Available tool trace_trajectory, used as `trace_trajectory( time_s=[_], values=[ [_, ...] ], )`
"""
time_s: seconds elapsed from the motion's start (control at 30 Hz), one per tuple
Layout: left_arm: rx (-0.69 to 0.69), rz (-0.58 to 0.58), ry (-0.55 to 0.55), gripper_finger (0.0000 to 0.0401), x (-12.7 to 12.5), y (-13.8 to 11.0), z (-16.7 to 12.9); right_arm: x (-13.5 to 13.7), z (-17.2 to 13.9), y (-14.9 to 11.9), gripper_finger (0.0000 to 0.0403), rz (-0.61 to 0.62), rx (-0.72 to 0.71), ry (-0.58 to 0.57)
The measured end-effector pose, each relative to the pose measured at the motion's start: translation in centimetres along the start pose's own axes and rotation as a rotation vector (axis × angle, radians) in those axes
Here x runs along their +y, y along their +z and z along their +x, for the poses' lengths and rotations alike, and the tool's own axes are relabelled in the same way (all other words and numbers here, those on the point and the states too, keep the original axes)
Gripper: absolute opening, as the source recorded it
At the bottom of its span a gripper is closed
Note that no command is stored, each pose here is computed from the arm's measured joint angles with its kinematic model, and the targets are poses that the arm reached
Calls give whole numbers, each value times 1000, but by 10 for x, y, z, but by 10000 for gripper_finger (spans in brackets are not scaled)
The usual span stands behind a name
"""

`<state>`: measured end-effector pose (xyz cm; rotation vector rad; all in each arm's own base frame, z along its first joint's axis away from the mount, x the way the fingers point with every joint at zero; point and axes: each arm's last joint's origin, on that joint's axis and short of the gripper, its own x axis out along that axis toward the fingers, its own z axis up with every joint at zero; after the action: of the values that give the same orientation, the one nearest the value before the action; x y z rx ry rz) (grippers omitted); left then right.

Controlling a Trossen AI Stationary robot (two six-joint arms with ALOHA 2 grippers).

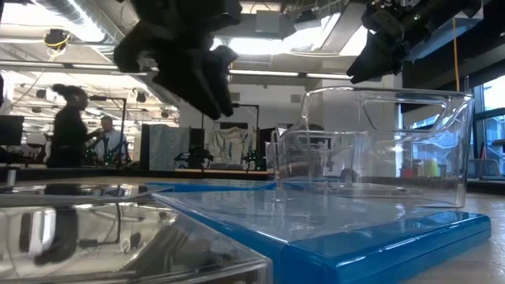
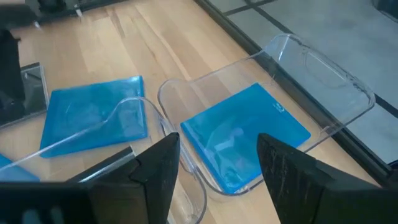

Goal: Pick & place jewel cases by type
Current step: Put the top blue CD case into the top transparent bin

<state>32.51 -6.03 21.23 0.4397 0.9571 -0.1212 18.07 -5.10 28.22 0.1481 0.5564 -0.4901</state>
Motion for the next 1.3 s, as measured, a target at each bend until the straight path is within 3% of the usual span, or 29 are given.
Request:
trace_trajectory(
  time_s=[0.23, 0.43, 0.73, 0.9, 1.17, 1.3],
  values=[
    [-4, 6, -31, 154, -7, -15, 11, 1, 1, 1, 218, 2, -10, 2],
    [11, -4, 39, 142, -8, -30, 22, 2, 8, 3, 218, 4, -15, 3],
    [128, -261, 98, 113, 9, -68, 37, 7, 28, 3, 218, -17, 9, 0],
    [175, -293, 110, 97, 15, -86, 42, 8, 33, 6, 218, -27, -14, 4],
    [123, -343, 144, 83, 23, -97, 48, 9, 33, 11, 218, -20, -66, 15],
    [131, -382, 161, 76, 30, -100, 49, 15, 38, 17, 218, -62, -120, 138]
  ],
)
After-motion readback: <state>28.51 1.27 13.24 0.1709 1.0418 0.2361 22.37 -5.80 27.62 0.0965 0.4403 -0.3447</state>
